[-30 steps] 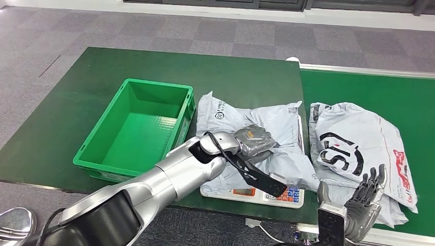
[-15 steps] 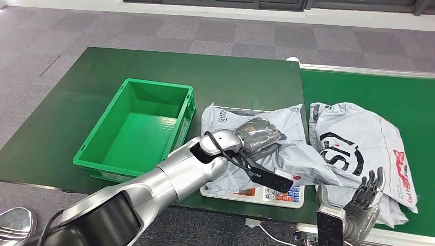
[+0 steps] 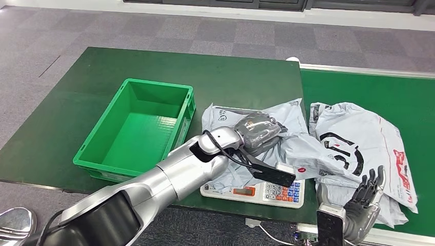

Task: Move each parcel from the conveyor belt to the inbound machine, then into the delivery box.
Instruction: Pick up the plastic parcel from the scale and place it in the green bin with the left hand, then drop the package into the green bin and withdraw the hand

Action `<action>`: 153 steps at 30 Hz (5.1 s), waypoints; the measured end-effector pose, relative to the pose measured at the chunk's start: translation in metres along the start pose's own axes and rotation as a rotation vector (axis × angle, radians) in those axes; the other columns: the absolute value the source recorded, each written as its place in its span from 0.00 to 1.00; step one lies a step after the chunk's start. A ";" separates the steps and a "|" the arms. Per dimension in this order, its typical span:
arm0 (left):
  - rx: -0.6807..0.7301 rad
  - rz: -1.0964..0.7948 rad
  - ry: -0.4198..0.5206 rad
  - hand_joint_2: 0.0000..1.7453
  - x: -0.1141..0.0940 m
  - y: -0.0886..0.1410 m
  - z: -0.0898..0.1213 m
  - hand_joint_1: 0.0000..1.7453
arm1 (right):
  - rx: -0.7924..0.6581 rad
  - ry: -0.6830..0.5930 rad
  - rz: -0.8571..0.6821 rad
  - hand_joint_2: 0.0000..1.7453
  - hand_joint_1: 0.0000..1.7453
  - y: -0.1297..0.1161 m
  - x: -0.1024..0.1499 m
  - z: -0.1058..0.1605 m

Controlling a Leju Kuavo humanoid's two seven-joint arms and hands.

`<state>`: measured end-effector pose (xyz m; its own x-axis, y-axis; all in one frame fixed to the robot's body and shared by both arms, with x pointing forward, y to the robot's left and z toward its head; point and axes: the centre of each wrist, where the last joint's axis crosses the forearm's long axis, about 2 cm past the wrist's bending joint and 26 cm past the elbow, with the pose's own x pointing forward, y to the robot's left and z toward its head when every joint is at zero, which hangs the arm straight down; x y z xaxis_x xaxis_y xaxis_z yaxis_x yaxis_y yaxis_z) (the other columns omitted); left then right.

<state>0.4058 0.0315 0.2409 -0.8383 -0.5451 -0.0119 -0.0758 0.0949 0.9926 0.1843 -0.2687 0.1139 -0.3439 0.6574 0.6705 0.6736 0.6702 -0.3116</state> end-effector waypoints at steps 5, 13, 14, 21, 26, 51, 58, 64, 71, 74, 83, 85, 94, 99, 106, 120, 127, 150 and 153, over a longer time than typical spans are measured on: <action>0.020 0.001 0.009 1.00 -0.001 0.001 0.000 1.00 | 0.007 -0.004 0.003 1.00 0.00 0.001 0.001 -0.001; 0.096 -0.014 0.060 1.00 -0.002 0.004 0.000 1.00 | 0.012 0.000 0.010 1.00 0.00 0.001 0.000 -0.002; 0.108 -0.016 0.067 1.00 -0.002 0.005 0.000 1.00 | 0.009 0.000 0.011 1.00 0.00 0.000 0.000 -0.002; 0.180 -0.017 0.111 1.00 -0.005 0.010 0.000 1.00 | -0.013 0.004 0.010 1.00 0.00 0.001 -0.001 -0.002; 0.214 -0.008 0.143 1.00 -0.010 0.015 0.001 1.00 | -0.014 0.004 0.007 1.00 0.00 0.002 -0.001 -0.004; 0.425 -0.035 0.197 1.00 -0.032 0.040 0.025 1.00 | -0.006 0.005 0.006 1.00 0.00 0.006 -0.002 -0.008; 0.514 -0.025 0.215 1.00 -0.028 0.046 0.047 1.00 | 0.032 0.001 0.007 1.00 0.00 0.006 -0.002 -0.007; 0.573 -0.027 0.213 1.00 -0.020 0.049 0.063 1.00 | 0.052 -0.007 0.009 1.00 0.00 0.006 -0.001 -0.008; 0.597 -0.052 0.226 1.00 -0.022 0.055 0.073 1.00 | 0.050 -0.008 0.009 1.00 0.00 0.005 0.001 -0.011; 0.602 -0.075 0.235 1.00 -0.024 0.057 0.076 1.00 | 0.054 -0.011 0.006 1.00 0.00 0.005 0.001 -0.011; 0.608 -0.120 0.268 1.00 -0.033 0.059 0.084 1.00 | 0.053 -0.011 0.009 1.00 0.00 0.005 0.002 -0.011; 0.610 -0.135 0.281 1.00 -0.034 0.058 0.087 1.00 | 0.055 -0.010 0.008 1.00 0.00 0.005 0.002 -0.011; 0.623 -0.184 0.327 1.00 -0.041 0.056 0.099 1.00 | 0.052 -0.016 0.009 1.00 0.00 0.007 0.003 -0.014; 0.621 -0.224 0.350 1.00 -0.046 0.055 0.104 1.00 | 0.043 -0.012 0.006 1.00 0.00 0.007 0.003 -0.014; 0.579 -0.300 0.394 1.00 -0.055 0.052 0.108 1.00 | 0.035 -0.002 0.007 1.00 0.00 0.006 0.003 -0.013; 0.522 -0.379 0.490 1.00 -0.080 0.048 0.127 1.00 | 0.011 0.016 0.029 1.00 0.00 -0.004 -0.001 -0.011; 0.501 -0.394 0.514 1.00 -0.088 0.045 0.133 1.00 | 0.007 0.023 0.034 1.00 0.00 -0.006 -0.002 -0.010; 0.402 -0.444 0.686 1.00 -0.122 0.017 0.196 1.00 | 0.001 0.040 0.053 1.00 0.00 -0.021 -0.008 0.004; 0.396 -0.450 0.718 1.00 -0.125 0.014 0.210 1.00 | 0.004 0.047 0.055 1.00 0.00 -0.022 -0.008 0.006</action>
<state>0.3963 0.2763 0.2313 -0.1606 -0.9711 -0.1767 -0.6014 -0.0457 0.7976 0.1687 -0.2867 0.1113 -0.2755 0.6763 0.6832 0.6876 0.6352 -0.3516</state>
